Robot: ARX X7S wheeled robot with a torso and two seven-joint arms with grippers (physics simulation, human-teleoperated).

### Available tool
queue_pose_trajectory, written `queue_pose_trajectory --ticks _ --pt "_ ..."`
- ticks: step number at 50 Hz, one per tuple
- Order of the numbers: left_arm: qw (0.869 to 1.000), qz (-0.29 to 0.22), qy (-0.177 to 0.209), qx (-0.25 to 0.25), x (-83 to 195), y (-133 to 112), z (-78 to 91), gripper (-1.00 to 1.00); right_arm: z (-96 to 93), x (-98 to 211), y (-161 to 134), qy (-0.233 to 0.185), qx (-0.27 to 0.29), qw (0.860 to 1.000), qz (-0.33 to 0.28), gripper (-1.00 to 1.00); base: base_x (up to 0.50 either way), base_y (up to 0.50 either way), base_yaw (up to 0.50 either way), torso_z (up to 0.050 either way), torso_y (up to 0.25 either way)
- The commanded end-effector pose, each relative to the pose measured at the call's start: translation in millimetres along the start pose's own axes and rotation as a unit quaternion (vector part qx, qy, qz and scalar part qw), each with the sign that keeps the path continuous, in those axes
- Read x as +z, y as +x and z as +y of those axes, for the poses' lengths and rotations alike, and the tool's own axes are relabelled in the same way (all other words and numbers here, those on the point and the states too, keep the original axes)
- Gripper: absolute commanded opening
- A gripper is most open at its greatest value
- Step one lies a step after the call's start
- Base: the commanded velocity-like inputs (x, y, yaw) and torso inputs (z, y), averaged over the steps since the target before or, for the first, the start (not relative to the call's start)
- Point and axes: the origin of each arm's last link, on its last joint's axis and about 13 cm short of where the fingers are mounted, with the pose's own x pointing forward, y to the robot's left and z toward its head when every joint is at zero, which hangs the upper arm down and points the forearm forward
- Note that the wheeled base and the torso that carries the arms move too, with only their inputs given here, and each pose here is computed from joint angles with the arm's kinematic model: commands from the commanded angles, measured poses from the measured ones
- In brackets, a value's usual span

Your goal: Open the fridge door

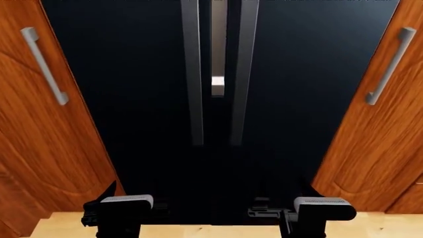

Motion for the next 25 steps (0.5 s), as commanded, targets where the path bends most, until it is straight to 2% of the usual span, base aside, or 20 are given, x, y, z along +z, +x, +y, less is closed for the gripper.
queue_pose_trajectory --ticks 1,25 --pt "1.0 -0.002 0.006 -0.002 -0.9 1.1 -2.5 1.0 0.2 -0.9 0.1 -0.007 0.001 1.0 0.001 1.0 0.16 0.0 0.0 0.0 0.0" --pt "1.0 0.003 0.011 0.0 -1.8 3.1 -1.8 1.0 0.1 -1.1 0.8 -0.009 0.001 1.0 0.002 1.0 0.16 0.0 0.0 0.0 0.0"
